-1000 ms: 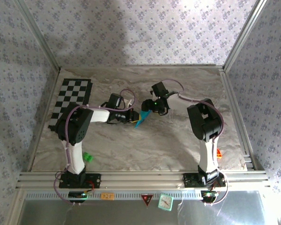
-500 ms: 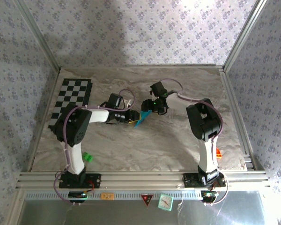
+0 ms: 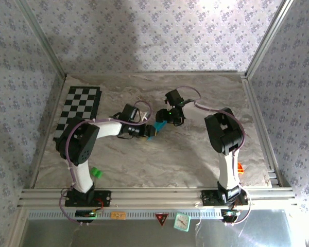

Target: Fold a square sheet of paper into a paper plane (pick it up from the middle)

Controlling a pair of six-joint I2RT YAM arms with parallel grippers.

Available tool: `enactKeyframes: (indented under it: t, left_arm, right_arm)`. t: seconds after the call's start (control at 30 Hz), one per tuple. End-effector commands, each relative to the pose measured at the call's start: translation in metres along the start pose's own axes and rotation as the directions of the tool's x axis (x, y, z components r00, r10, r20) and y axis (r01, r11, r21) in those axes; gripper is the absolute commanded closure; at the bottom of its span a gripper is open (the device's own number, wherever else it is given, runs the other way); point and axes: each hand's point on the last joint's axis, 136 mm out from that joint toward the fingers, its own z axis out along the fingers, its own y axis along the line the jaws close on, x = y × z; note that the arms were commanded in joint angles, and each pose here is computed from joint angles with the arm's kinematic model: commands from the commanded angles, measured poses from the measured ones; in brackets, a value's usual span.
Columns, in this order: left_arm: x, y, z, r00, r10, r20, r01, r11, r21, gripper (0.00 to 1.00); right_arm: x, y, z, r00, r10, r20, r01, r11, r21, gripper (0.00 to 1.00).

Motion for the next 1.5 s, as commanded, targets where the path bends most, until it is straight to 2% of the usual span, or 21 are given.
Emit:
enactKeyframes:
  t: [0.0,0.2,0.53,0.93,1.1,1.3,1.47]
  left_arm:
    - [-0.004,0.000,0.000,1.000,0.024,-0.007,-0.024,0.999,-0.024,0.50]
    - [-0.002,0.006,0.003,1.000,0.019,-0.016,-0.020,0.999,-0.043,0.60]
    - [0.001,0.010,0.010,0.999,0.008,-0.037,-0.009,0.999,-0.041,0.70]
    - [0.002,0.016,0.014,0.999,-0.020,-0.047,0.019,1.000,-0.019,0.76]
    - [0.005,0.018,0.016,0.998,-0.025,-0.056,0.024,1.000,-0.019,0.77]
    - [0.009,0.023,0.017,0.997,-0.033,-0.074,0.030,0.999,-0.037,0.77]
    - [0.013,0.027,0.019,0.995,-0.031,-0.090,0.026,0.998,-0.057,0.77]
  right_arm:
    - [0.036,-0.021,0.034,0.992,0.033,-0.124,-0.026,0.998,0.052,0.29]
    - [0.037,-0.023,0.034,0.991,0.042,-0.128,-0.036,0.998,0.051,0.30]
    - [0.039,-0.025,0.036,0.989,0.048,-0.138,-0.041,0.998,0.053,0.30]
    - [0.038,-0.028,0.035,0.988,0.065,-0.138,-0.059,0.997,0.045,0.31]
    - [0.031,-0.020,0.029,0.991,0.059,-0.123,-0.059,0.998,-0.003,0.31]
    - [0.006,0.003,-0.002,0.997,0.044,-0.057,-0.051,0.991,-0.126,0.30]
    - [-0.015,0.009,-0.049,0.995,0.074,0.071,-0.060,0.981,-0.184,0.27]
